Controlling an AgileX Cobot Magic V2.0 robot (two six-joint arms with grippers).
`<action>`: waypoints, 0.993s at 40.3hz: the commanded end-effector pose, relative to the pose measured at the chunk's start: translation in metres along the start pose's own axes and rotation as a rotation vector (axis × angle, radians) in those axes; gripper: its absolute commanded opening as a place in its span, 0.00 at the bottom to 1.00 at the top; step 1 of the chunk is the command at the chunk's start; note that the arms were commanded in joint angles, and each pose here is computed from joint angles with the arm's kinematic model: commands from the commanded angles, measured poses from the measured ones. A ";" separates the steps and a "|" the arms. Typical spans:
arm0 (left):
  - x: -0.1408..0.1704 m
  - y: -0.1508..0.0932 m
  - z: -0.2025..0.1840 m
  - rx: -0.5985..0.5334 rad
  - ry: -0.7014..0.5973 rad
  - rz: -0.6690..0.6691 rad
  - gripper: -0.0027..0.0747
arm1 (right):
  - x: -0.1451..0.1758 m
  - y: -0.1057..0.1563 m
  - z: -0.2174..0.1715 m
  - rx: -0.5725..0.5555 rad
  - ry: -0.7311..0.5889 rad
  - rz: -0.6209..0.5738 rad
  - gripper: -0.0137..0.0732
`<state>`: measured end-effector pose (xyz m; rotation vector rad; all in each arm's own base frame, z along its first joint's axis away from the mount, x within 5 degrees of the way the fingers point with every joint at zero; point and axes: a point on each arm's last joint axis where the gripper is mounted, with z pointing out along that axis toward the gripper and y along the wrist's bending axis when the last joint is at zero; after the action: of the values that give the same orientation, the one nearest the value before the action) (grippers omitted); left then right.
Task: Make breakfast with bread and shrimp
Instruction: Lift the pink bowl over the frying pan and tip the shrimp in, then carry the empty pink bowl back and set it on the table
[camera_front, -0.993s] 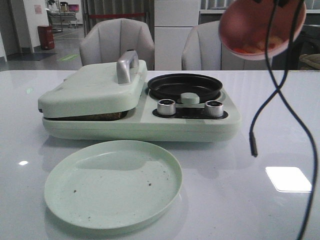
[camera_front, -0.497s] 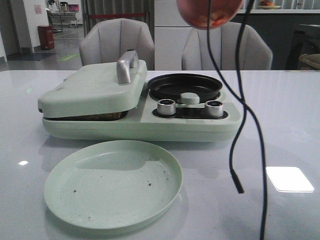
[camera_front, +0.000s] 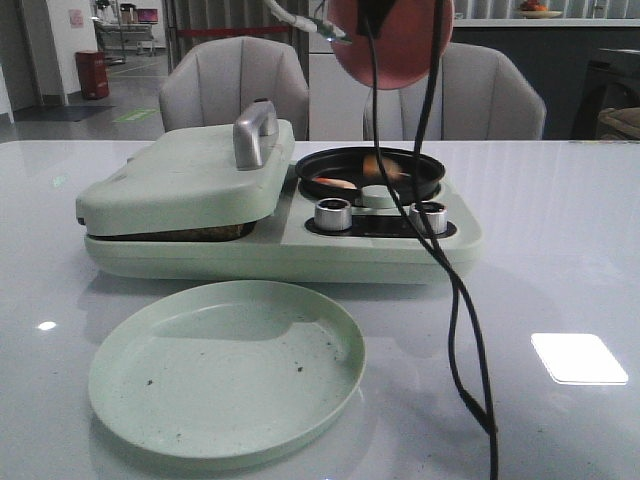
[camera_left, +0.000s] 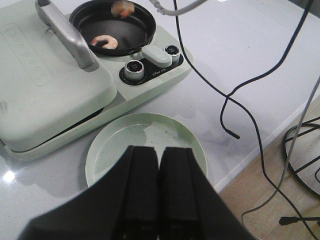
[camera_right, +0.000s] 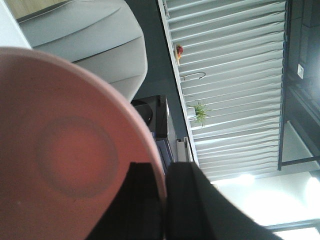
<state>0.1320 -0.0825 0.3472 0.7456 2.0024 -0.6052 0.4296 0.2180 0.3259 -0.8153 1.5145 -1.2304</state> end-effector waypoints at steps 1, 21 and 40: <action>-0.012 -0.002 -0.005 -0.011 -0.083 -0.011 0.16 | 0.002 -0.052 -0.008 0.153 -0.004 0.035 0.21; -0.012 -0.002 -0.005 -0.011 -0.083 -0.011 0.16 | 0.067 -0.108 -0.036 -0.101 0.363 0.504 0.21; -0.012 -0.002 -0.005 -0.011 -0.083 -0.011 0.16 | 0.256 -0.074 -0.043 -0.680 0.792 0.893 0.21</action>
<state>0.1320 -0.0825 0.3472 0.7456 2.0024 -0.6052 0.3181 -0.0057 0.3235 0.0486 2.6292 -0.4934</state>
